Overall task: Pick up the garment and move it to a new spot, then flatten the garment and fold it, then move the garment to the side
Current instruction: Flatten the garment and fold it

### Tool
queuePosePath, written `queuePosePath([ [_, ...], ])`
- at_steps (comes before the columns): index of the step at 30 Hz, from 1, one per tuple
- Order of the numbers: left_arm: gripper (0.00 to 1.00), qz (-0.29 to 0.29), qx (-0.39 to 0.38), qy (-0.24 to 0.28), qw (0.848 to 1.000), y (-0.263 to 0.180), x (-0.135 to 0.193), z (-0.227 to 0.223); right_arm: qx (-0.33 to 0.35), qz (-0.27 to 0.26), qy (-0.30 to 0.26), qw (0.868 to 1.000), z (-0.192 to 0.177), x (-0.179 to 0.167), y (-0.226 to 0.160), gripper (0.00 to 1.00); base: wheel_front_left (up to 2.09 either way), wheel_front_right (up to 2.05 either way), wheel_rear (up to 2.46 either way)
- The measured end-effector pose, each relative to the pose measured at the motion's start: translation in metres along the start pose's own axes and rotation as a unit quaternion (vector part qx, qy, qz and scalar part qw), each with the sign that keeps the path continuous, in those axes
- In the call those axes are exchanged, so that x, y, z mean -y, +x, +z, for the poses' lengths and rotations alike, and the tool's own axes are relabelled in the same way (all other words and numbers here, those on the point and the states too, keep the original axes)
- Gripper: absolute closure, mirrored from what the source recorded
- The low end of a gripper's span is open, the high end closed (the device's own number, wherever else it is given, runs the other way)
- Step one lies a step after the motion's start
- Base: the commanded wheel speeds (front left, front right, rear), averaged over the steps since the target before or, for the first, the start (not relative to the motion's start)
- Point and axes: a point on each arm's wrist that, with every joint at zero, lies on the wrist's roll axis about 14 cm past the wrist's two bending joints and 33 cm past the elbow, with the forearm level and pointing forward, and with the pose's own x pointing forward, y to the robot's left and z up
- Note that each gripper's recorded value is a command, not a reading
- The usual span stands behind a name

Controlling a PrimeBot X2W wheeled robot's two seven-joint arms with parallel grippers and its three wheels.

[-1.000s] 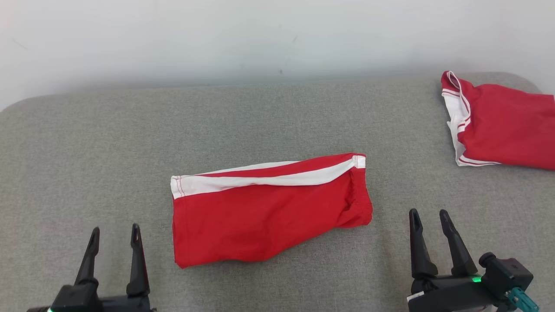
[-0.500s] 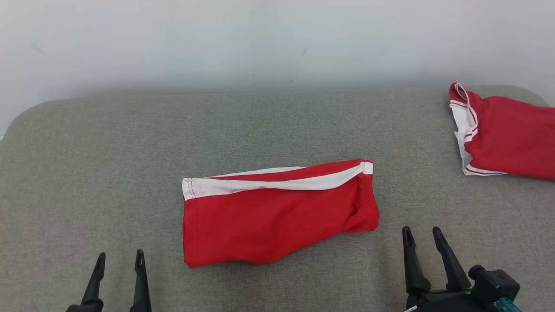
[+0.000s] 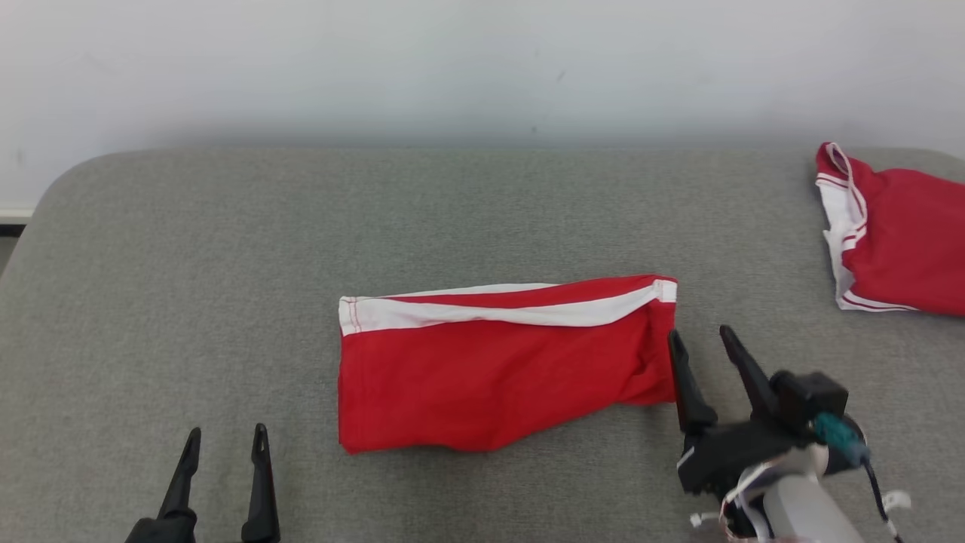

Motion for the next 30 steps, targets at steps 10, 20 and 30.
queuePosePath([
  [10,0.0,0.023,-0.007,-0.006,1.0,-0.001,-0.013,-0.004,-0.094,-0.002,-0.013,0.995,-0.041,0.009,0.043,0.0,0.0,0.0,0.0],
  [20,0.0,0.044,-0.008,-0.009,0.999,-0.008,-0.025,-0.004,-0.181,-0.016,0.037,0.983,-0.079,0.0,0.047,0.0,0.0,0.0,0.0],
  [30,0.0,0.037,-0.005,-0.014,0.999,-0.014,-0.02,-0.002,-0.205,-0.011,0.068,0.976,-0.077,-0.009,0.039,1.0,0.0,0.0,0.0],
])
